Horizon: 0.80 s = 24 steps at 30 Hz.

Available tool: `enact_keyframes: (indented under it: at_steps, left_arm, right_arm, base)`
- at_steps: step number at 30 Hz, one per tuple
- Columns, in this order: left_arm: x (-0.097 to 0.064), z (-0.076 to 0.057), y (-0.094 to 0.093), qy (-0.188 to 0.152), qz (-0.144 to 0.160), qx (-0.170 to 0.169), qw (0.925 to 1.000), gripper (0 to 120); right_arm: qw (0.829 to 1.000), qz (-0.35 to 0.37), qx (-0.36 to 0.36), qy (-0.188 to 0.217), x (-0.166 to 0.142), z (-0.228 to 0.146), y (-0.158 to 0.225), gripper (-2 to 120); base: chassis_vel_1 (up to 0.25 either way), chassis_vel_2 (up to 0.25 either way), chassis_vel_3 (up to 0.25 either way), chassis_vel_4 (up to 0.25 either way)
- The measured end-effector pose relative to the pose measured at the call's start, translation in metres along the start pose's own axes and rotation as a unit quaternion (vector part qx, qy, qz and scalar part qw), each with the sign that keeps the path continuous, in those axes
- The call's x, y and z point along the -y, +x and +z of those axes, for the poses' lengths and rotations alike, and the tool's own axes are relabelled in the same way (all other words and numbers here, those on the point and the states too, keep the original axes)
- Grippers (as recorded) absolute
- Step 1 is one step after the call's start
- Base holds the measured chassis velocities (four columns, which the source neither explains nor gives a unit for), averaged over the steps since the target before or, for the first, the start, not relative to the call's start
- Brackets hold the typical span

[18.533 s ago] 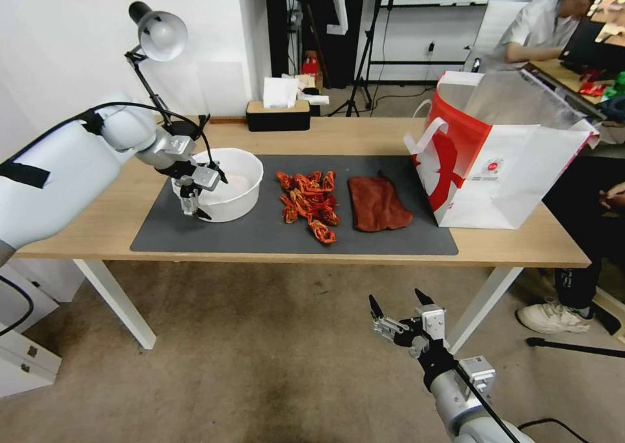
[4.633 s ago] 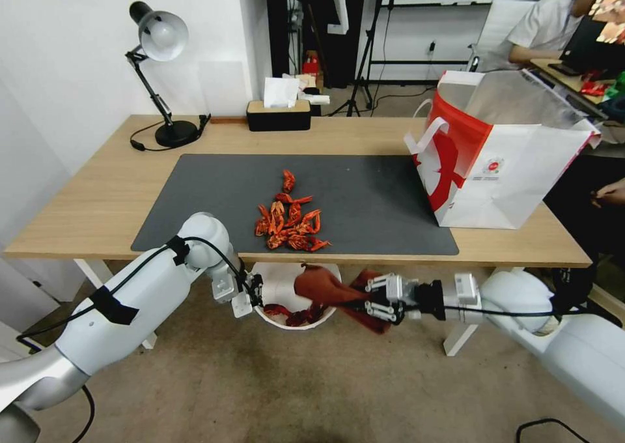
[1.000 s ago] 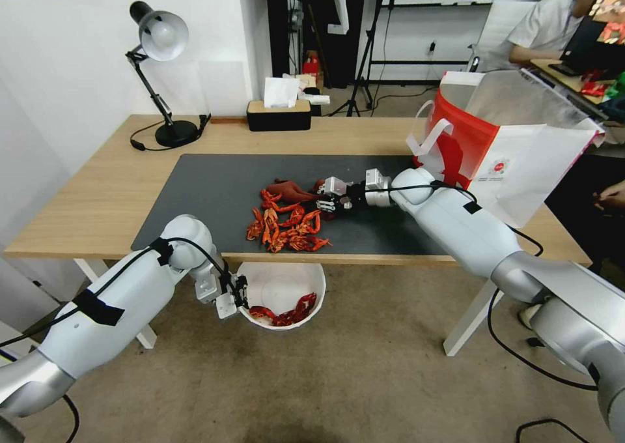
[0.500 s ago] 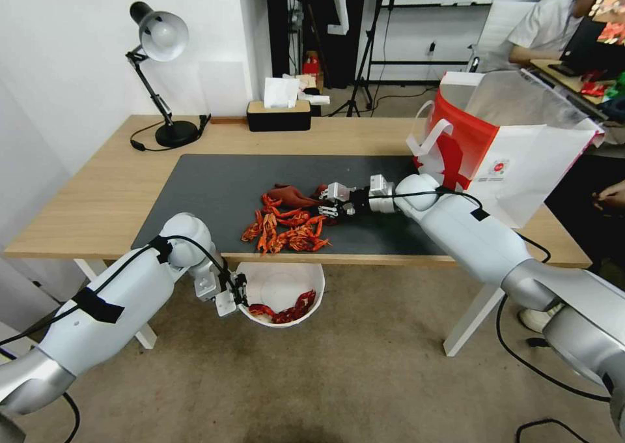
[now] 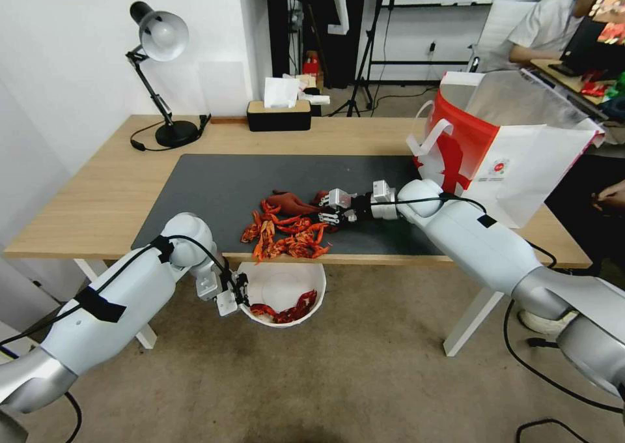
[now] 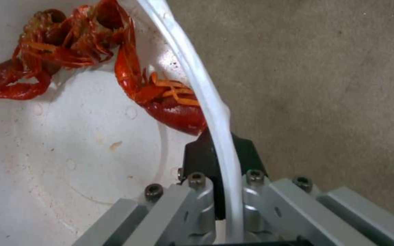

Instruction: Sweep shrimp from table into container with towel, then put container into takeout bag.

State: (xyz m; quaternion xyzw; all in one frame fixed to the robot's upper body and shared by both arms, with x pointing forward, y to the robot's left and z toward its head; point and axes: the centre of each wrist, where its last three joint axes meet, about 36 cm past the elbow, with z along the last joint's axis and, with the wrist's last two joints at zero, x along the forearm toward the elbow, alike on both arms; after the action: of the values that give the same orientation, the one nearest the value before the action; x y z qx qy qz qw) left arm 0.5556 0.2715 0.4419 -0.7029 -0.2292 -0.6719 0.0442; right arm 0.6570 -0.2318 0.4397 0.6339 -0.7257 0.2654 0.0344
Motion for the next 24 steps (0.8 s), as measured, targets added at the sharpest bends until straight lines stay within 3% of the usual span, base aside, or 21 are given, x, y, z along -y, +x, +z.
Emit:
enact_keyframes:
  at_steps: [18, 24]
  left_arm:
    - [0.01, -0.005, 0.004, -0.001, 0.004, 0.002, 1.0, 0]
    - [0.01, -0.012, 0.006, -0.02, 0.003, -0.006, 0.9998, 0]
  right_arm:
    - [1.0, -0.005, 0.006, -0.001, -0.01, -0.002, 0.002, 10]
    - [1.0, -0.01, 0.003, -0.005, -0.015, -0.006, 0.003, 10]
  base:
    - [0.0, 0.0, 0.0, 0.0]
    - [0.0, 0.0, 0.0, 0.0]
